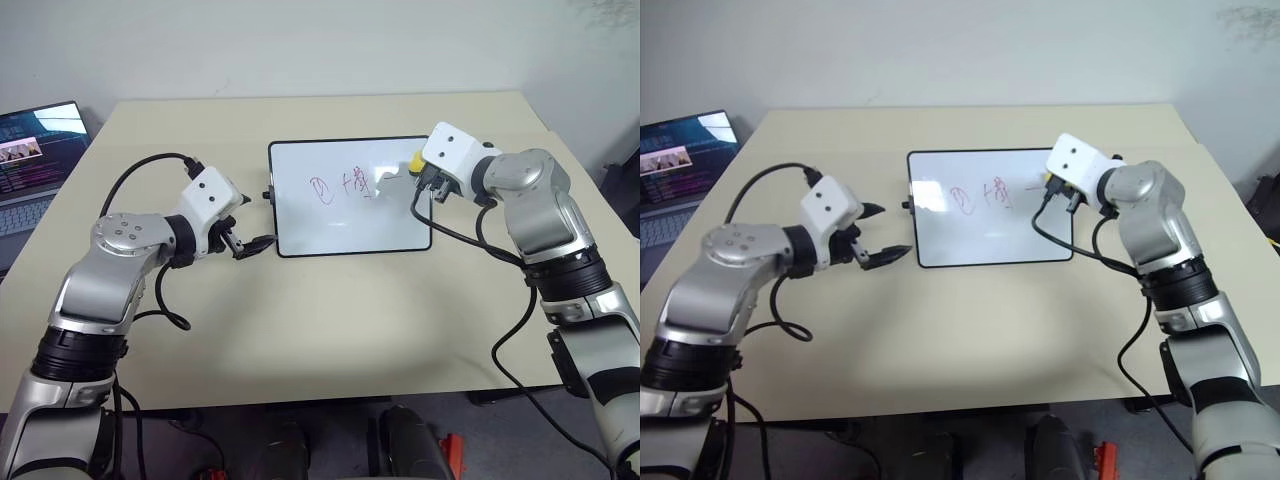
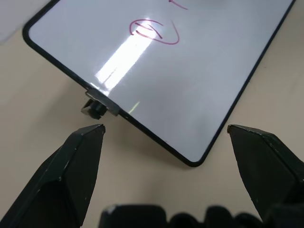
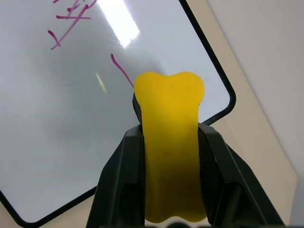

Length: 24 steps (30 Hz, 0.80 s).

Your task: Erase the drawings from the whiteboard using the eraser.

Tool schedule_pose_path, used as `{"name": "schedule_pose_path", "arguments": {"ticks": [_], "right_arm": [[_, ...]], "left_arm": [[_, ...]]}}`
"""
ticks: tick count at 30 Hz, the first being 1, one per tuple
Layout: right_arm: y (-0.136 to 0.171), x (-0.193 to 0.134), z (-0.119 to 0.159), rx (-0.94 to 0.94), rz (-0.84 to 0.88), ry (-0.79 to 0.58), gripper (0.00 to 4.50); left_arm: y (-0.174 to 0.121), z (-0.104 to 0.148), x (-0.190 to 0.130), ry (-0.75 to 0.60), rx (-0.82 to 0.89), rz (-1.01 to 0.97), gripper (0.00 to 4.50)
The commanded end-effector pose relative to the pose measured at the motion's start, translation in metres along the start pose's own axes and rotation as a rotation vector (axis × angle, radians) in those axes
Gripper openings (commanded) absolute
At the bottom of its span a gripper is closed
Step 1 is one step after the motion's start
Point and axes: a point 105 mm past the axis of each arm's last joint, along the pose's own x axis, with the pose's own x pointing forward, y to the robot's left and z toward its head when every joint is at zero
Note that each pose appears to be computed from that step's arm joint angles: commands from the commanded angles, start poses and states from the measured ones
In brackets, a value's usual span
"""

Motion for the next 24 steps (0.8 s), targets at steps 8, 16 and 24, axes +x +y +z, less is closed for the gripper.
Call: {"name": "schedule_pose_path", "arguments": {"ticks": [8, 16, 24], "right_arm": [[-0.027, -0.008, 0.018, 0.018, -0.113, -0.060, 1.10], [-0.034, -0.009, 0.025, 0.055, -0.149, -0.089, 1.10], [-0.031, -0.008, 0.024, 0.052, -0.136, -0.083, 1.10]], "left_arm": [[0.023, 0.023, -0.007, -0.084, 0.056, 0.118, 4.50], [0.037, 0.036, -0.008, -0.134, 0.059, 0.192, 4.50], [0.032, 0.030, -0.007, -0.112, 0.060, 0.168, 4.50]]}}
